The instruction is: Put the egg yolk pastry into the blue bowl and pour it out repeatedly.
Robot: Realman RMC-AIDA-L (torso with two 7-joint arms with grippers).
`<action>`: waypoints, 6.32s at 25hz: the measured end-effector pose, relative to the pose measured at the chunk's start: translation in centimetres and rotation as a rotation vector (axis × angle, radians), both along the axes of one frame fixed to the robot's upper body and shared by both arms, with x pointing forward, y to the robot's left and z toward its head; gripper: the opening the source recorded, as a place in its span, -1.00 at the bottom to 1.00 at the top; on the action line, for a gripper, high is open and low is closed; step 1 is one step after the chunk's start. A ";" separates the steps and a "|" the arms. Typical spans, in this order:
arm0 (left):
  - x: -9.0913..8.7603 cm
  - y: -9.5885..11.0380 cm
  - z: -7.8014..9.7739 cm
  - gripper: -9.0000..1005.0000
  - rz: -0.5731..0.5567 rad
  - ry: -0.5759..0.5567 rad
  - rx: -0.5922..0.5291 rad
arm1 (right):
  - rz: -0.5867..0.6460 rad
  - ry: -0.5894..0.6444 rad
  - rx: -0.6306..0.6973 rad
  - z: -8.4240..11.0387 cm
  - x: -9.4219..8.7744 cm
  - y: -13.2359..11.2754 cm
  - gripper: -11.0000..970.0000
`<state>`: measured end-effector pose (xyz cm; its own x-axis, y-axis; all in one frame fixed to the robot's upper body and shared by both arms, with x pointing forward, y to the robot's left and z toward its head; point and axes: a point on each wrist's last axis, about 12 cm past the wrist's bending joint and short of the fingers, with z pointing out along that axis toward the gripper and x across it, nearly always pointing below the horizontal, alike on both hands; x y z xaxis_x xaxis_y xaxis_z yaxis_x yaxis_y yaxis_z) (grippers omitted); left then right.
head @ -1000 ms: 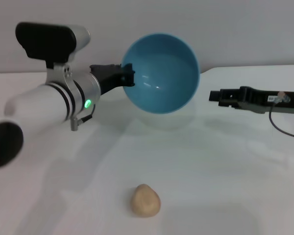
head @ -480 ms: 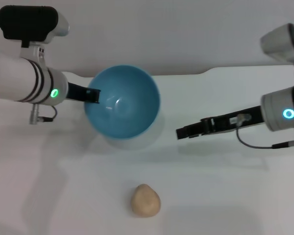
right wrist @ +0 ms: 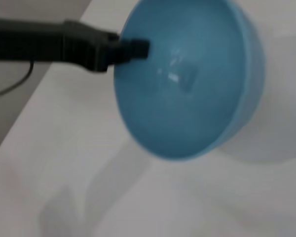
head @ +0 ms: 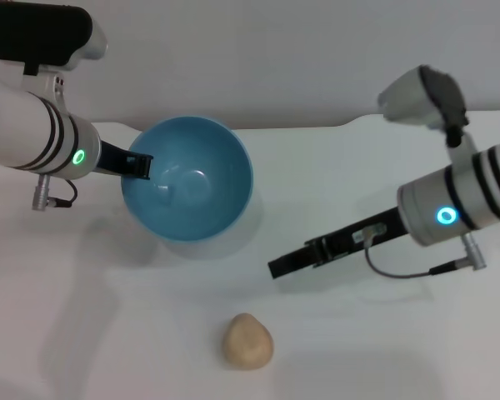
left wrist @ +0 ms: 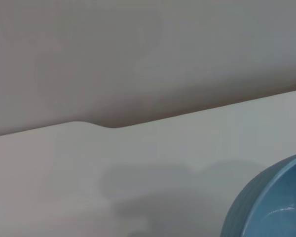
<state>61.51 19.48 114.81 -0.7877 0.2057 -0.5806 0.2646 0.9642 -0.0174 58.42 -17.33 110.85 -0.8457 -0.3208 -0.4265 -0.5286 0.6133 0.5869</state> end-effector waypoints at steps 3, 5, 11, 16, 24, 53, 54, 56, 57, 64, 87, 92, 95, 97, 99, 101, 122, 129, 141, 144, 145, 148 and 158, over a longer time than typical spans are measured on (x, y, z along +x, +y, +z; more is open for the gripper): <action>-0.1 -0.3 0.0 -0.98 -0.011 -0.004 0.003 | 0.001 0.014 0.010 -0.9 -0.4 0.8 -0.19; -0.1 -0.4 0.1 -0.98 -0.016 -0.011 0.003 | -0.019 0.024 0.027 -1.4 -0.5 1.1 -0.20; 0.0 -1.0 0.4 -0.98 -0.035 -0.032 0.002 | -0.076 0.078 0.031 -2.4 -0.6 1.5 -0.23; 0.0 -1.3 0.4 -0.98 -0.041 -0.041 -0.002 | -0.046 0.107 -0.015 -2.7 -1.0 2.6 -0.25; -0.1 -1.0 0.2 -0.98 -0.035 -0.038 -0.008 | -0.029 0.150 -0.083 -3.2 -1.5 3.3 -0.29; -0.3 -0.9 -0.2 -0.98 -0.042 -0.036 -0.003 | -0.044 0.147 -0.109 -5.1 -2.1 5.3 -0.42; -0.3 -0.9 -0.2 -0.98 -0.042 -0.036 -0.003 | -0.048 0.150 -0.113 -5.2 -2.1 5.3 -0.42; -0.3 -0.9 -0.2 -0.98 -0.043 -0.036 -0.003 | -0.059 0.158 -0.121 -5.5 -2.1 5.0 -0.43; -0.3 -0.9 -0.2 -0.98 -0.043 -0.036 -0.003 | -0.064 0.161 -0.124 -5.6 -2.1 4.9 -0.43; -0.3 -0.9 -0.2 -0.98 -0.043 -0.036 -0.002 | -0.082 0.167 -0.132 -6.0 -2.1 4.6 -0.47; -0.6 -0.7 -0.4 -0.98 -0.045 0.001 0.024 | -0.029 0.118 -0.048 -4.0 -2.2 5.2 -0.78; -0.8 -0.6 -0.5 -0.98 -0.059 0.038 0.053 | -0.030 0.084 0.051 -1.8 -2.1 4.8 -0.86; -1.0 -0.6 -0.6 -0.98 -0.073 0.056 0.070 | -0.033 0.048 0.107 -0.2 -1.8 4.3 -0.90; -1.1 -0.6 -0.7 -0.98 -0.074 0.072 0.077 | -0.039 0.023 0.142 0.8 -1.5 4.0 -0.92; -1.2 -0.5 -0.7 -0.98 -0.075 0.087 0.086 | -0.042 0.002 0.186 1.9 -1.3 3.7 -0.92; -1.3 -0.5 -0.8 -0.98 -0.075 0.096 0.095 | -0.045 -0.016 0.232 2.8 -1.0 3.3 -0.92; -2.5 -2.6 -0.7 -0.98 -0.144 0.209 0.143 | -0.173 -0.028 0.220 1.2 0.7 -0.3 -0.88; -3.1 -3.5 -0.9 -0.98 -0.178 0.248 0.115 | -0.178 -0.062 0.225 1.5 1.1 -0.2 -0.59; -3.0 -3.4 -0.9 -0.98 -0.183 0.215 0.091 | -0.415 -0.100 0.358 1.2 0.8 -6.0 -0.59; -2.9 -3.5 -1.0 -0.98 -0.196 0.188 0.050 | -0.482 -0.106 0.336 0.0 0.2 -7.7 -0.59; -2.9 -3.6 -1.0 -0.98 -0.205 0.175 0.033 | -0.525 -0.107 0.319 -0.7 -0.2 -8.5 -0.59; -3.0 -3.6 -1.0 -0.98 -0.236 0.100 -0.052 | -0.560 -0.103 0.313 -1.2 -0.5 -9.2 -0.59; -5.3 -2.3 -2.9 -0.98 -0.164 -0.295 -0.223 | -0.655 -0.103 0.332 -1.5 -0.8 -11.3 -0.58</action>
<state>56.25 17.19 111.89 -0.5482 0.1582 -0.8212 0.4392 0.8901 -0.1217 57.65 -28.68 109.33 -0.7697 0.3957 -0.5010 -0.1778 0.6208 0.7635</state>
